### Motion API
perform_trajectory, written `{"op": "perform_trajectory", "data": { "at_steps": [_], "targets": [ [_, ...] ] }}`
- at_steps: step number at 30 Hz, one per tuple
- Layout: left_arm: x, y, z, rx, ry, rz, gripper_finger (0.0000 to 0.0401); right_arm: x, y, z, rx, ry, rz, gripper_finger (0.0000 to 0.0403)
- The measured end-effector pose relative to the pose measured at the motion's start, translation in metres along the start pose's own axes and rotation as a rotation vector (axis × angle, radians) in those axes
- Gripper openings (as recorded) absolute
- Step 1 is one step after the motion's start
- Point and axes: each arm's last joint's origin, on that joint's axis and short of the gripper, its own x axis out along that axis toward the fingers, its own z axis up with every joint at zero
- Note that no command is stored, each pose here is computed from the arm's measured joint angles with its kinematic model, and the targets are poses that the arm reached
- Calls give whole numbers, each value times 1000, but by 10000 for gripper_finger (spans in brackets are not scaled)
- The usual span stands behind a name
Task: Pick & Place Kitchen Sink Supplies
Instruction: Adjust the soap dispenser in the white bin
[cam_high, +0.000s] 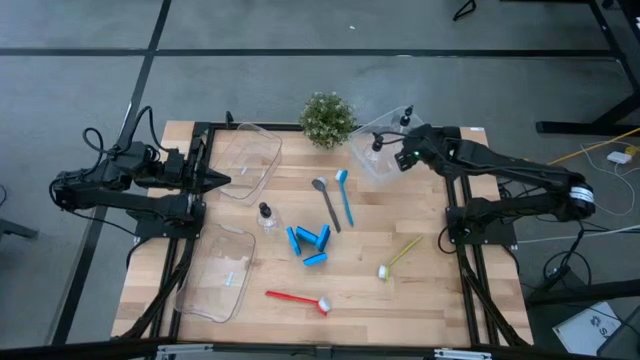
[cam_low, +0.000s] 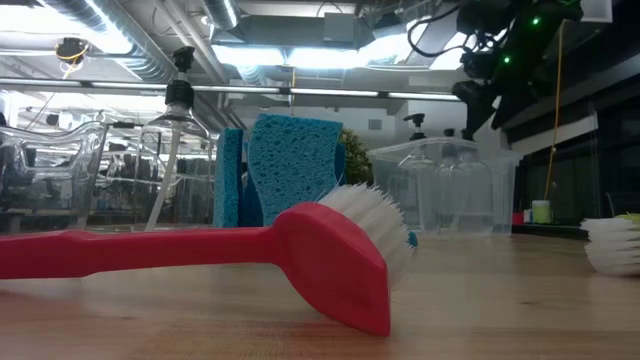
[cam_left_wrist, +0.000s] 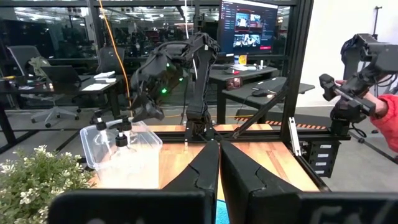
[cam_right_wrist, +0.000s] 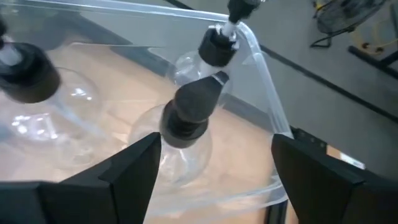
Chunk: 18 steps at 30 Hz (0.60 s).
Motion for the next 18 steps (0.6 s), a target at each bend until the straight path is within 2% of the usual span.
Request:
{"op": "perform_trajectory", "data": {
  "at_steps": [18],
  "targets": [
    [0, 0, 0, 0, 1, 0, 13, -4, 0, -3, -2, 69, 154, 304]
  ]
}}
